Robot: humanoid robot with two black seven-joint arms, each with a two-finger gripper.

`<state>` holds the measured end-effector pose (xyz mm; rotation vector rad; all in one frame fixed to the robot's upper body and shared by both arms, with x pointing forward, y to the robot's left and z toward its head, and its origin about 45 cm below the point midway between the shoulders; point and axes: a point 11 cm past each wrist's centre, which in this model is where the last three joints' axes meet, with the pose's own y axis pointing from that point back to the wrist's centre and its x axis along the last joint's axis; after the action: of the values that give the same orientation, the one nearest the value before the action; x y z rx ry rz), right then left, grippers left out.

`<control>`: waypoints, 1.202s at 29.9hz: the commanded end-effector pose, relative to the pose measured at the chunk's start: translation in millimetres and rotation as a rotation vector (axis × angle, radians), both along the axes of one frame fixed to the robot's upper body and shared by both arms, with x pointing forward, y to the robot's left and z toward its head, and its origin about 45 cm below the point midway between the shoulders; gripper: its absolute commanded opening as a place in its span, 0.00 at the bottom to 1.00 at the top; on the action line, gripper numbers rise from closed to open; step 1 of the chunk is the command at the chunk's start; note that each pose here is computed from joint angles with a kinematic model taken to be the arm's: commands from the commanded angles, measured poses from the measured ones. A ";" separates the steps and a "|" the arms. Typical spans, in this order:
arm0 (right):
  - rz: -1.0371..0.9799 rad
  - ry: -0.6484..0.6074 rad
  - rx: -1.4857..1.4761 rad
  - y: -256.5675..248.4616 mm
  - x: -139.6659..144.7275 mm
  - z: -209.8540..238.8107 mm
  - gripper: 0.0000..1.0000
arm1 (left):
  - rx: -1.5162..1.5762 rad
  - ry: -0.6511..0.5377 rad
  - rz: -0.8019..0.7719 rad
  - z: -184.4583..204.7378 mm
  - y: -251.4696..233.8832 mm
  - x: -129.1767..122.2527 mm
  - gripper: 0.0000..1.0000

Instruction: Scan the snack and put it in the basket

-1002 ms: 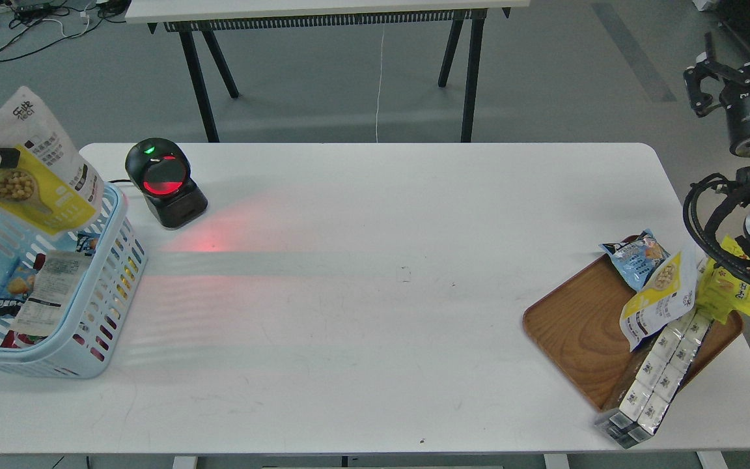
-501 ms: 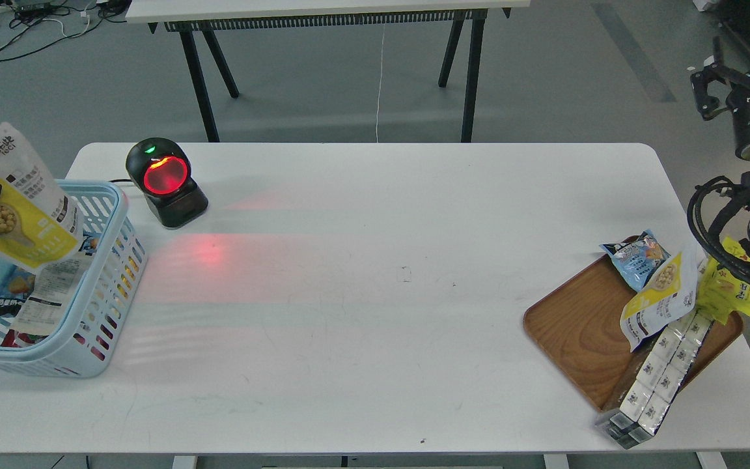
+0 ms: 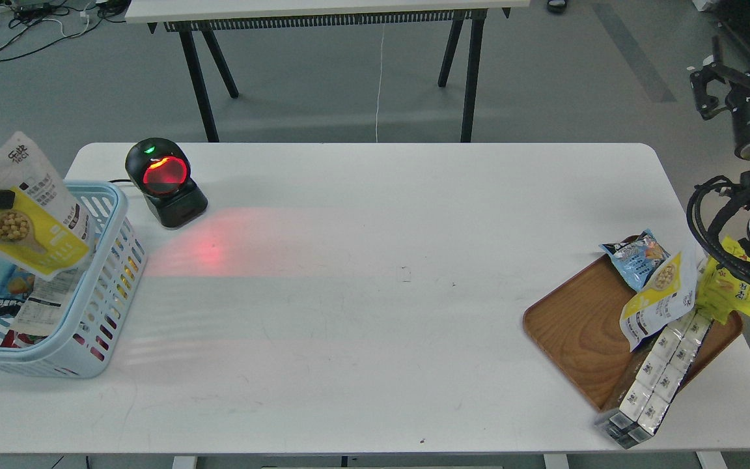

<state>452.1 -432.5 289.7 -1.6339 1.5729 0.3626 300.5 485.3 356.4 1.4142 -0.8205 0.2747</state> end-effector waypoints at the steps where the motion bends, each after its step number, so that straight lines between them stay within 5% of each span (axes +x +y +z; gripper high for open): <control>1: 0.000 -0.001 0.000 -0.1 0.0 0.3 0.99 | -0.005 0.000 -0.001 -0.1 -1.0 0.1 0.07; 11: 0.000 -0.002 -0.002 -0.3 0.2 1.0 0.99 | -0.020 -0.005 -0.001 1.1 -3.2 1.6 0.16; 14: -0.001 -0.003 -0.001 -0.5 0.2 1.3 0.99 | -0.074 -0.040 0.001 11.2 -10.6 8.5 0.28; 15: 0.001 -0.002 -0.001 0.1 0.3 1.3 0.99 | -0.124 -0.060 0.010 17.2 -14.2 11.9 0.37; 18: 0.003 -0.003 -0.001 0.6 0.3 1.5 0.99 | -0.346 -0.161 0.063 46.6 -23.7 31.6 0.86; 20: 0.003 -0.006 -0.002 0.5 0.6 2.8 0.99 | -0.480 -0.191 0.082 54.5 -32.5 45.2 0.97; 36: -0.029 -0.093 -0.037 -15.1 11.5 53.5 0.99 | -1.359 -0.369 0.209 99.8 -67.7 141.4 0.99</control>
<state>461.6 -446.5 333.8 -1.6325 1.5511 0.2577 422.8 414.2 457.8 0.2969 -0.6227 0.9541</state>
